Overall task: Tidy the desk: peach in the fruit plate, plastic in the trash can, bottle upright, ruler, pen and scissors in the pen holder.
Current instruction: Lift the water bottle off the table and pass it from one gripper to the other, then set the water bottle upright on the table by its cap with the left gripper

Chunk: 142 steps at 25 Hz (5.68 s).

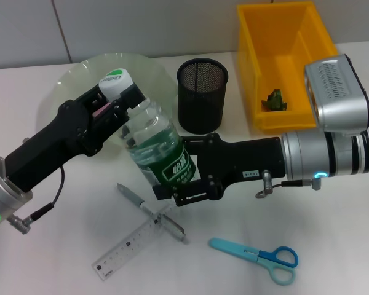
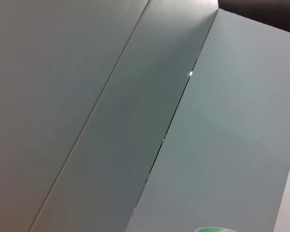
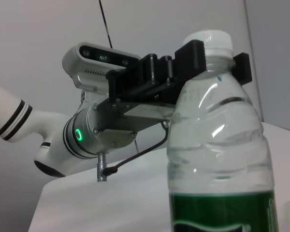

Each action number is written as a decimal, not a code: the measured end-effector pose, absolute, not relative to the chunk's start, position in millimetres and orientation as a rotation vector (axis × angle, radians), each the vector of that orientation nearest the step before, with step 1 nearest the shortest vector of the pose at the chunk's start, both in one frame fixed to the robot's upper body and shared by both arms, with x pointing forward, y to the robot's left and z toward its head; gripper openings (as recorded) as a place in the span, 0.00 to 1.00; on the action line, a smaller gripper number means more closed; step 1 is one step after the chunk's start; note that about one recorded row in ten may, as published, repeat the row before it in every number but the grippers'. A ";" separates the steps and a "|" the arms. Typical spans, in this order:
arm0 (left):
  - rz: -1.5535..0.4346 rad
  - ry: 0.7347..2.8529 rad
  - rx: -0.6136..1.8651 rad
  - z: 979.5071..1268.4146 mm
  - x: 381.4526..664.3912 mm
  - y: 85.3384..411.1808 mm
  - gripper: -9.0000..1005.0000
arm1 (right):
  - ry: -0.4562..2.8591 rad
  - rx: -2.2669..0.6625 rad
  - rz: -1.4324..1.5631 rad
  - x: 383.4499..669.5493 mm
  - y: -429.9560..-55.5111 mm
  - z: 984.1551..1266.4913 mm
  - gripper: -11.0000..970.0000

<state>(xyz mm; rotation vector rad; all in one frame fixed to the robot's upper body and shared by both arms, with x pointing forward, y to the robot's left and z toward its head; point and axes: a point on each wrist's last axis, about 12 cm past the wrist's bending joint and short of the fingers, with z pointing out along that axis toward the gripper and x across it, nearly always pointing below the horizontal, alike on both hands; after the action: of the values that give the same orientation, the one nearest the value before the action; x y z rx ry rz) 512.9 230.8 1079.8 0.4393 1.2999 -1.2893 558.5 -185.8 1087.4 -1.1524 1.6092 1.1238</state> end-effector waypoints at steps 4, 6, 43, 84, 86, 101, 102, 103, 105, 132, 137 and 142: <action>-1.285 1.294 0.432 1080.8 513.9 231.3 0.44 | 1.614 -1.154 1.124 557.6 -186.5 1086.3 0.85; -1.284 1.291 0.432 1081.4 514.7 231.1 0.44 | 1.619 -1.151 1.126 557.2 -186.9 1085.8 0.85; -1.178 1.274 0.464 1082.4 516.1 242.3 0.44 | 1.765 -1.104 1.079 544.7 -207.3 1062.7 0.85; -0.600 1.428 0.500 1053.6 514.8 296.7 0.44 | 1.750 -1.090 1.040 549.3 -210.8 1066.7 0.85; -0.600 1.428 0.500 1053.6 514.8 296.7 0.44 | 1.751 -1.090 1.041 549.2 -210.7 1066.6 0.85; -0.582 1.441 0.501 1051.1 515.3 295.6 0.44 | 1.750 -1.091 1.037 549.3 -210.1 1066.2 0.85; -0.582 1.441 0.501 1051.1 515.3 295.6 0.44 | 1.750 -1.091 1.036 549.4 -210.1 1066.2 0.85; -0.582 1.441 0.501 1051.1 515.3 295.6 0.44 | 1.750 -1.093 1.034 549.4 -210.0 1066.1 0.85; -0.581 1.441 0.501 1051.1 515.4 295.6 0.44 | 1.751 -1.096 1.032 549.5 -209.9 1065.8 0.85; -0.578 1.445 0.500 1050.8 515.9 295.8 0.44 | 1.751 -1.098 1.018 550.6 -210.1 1065.6 0.85; -0.576 1.452 0.501 1050.0 516.0 295.8 0.44 | 1.751 -1.099 1.016 550.8 -210.0 1065.7 0.85; -0.576 1.455 0.502 1049.7 516.7 295.1 0.44 | 1.752 -1.099 1.015 551.0 -209.9 1065.7 0.85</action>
<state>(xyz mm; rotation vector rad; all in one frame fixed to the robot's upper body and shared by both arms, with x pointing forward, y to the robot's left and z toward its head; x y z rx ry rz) 516.7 295.1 1049.7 0.5017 1.4549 -0.5763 551.0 -209.9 1065.7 -1.0988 1.7516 1.0155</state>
